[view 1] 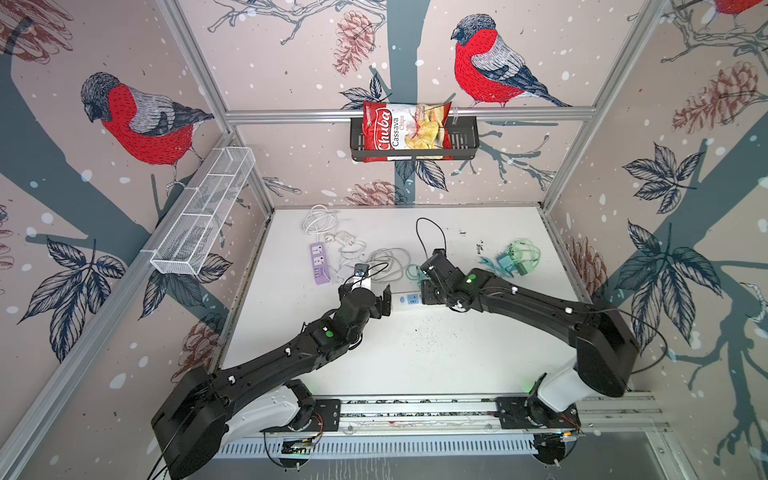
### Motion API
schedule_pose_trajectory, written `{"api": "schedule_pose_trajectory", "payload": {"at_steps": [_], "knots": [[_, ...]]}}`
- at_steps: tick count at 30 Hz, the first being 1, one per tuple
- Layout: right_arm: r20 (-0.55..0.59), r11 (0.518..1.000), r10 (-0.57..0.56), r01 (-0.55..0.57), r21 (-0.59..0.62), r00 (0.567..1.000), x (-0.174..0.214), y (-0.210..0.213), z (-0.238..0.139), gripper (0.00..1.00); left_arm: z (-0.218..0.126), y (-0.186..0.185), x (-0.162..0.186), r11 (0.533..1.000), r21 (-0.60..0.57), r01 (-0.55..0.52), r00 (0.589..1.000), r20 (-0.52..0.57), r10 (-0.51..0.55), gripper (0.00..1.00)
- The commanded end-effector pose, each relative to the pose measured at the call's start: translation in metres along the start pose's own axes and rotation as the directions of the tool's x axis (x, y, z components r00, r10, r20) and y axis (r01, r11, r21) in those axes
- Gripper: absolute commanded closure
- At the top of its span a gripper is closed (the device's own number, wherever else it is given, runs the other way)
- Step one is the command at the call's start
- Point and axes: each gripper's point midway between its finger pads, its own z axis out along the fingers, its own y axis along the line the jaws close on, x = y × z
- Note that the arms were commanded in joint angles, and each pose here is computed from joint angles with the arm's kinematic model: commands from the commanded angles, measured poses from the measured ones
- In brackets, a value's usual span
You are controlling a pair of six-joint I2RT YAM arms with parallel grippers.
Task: Insert the plug
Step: 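Open the right gripper and lift it off the plugged charger, then reach the right gripper to the teal charger beside the green chargers and grasp it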
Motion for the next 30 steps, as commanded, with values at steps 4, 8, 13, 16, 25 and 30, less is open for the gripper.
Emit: {"api": "schedule_pose_trajectory", "payload": {"at_steps": [4, 8, 13, 16, 25, 30], "knots": [[0.101, 0.991, 0.134, -0.137, 0.016, 0.986, -0.013, -0.051, -0.041, 0.3, 0.01, -0.016, -0.019, 0.995, 0.021, -0.099, 0.995, -0.006, 0.099, 0.02], [0.222, 0.963, 0.26, -0.269, 0.012, 0.94, -0.035, -0.113, -0.049, 0.27, 0.025, -0.044, -0.041, 0.981, 0.079, -0.18, 0.984, 0.003, 0.18, 0.03], [0.284, 0.899, 0.395, -0.432, 0.076, 0.874, -0.057, -0.199, -0.039, 0.27, 0.049, -0.074, -0.058, 0.967, 0.138, -0.212, 0.977, -0.002, 0.214, 0.03], [0.279, 0.866, 0.432, -0.481, 0.137, 0.858, -0.069, -0.238, -0.021, 0.28, 0.058, -0.087, -0.054, 0.962, 0.187, -0.201, 0.979, 0.003, 0.204, 0.03], [0.108, 0.851, 0.447, -0.459, 0.257, 0.888, -0.095, -0.286, 0.062, 0.34, 0.043, -0.088, -0.027, 0.936, 0.275, -0.219, 0.973, -0.012, 0.232, 0.03], [0.067, 0.847, 0.445, -0.443, 0.294, 0.893, -0.097, -0.293, 0.089, 0.35, 0.025, -0.071, -0.009, 0.945, 0.274, -0.176, 0.981, -0.029, 0.191, 0.03]]}}
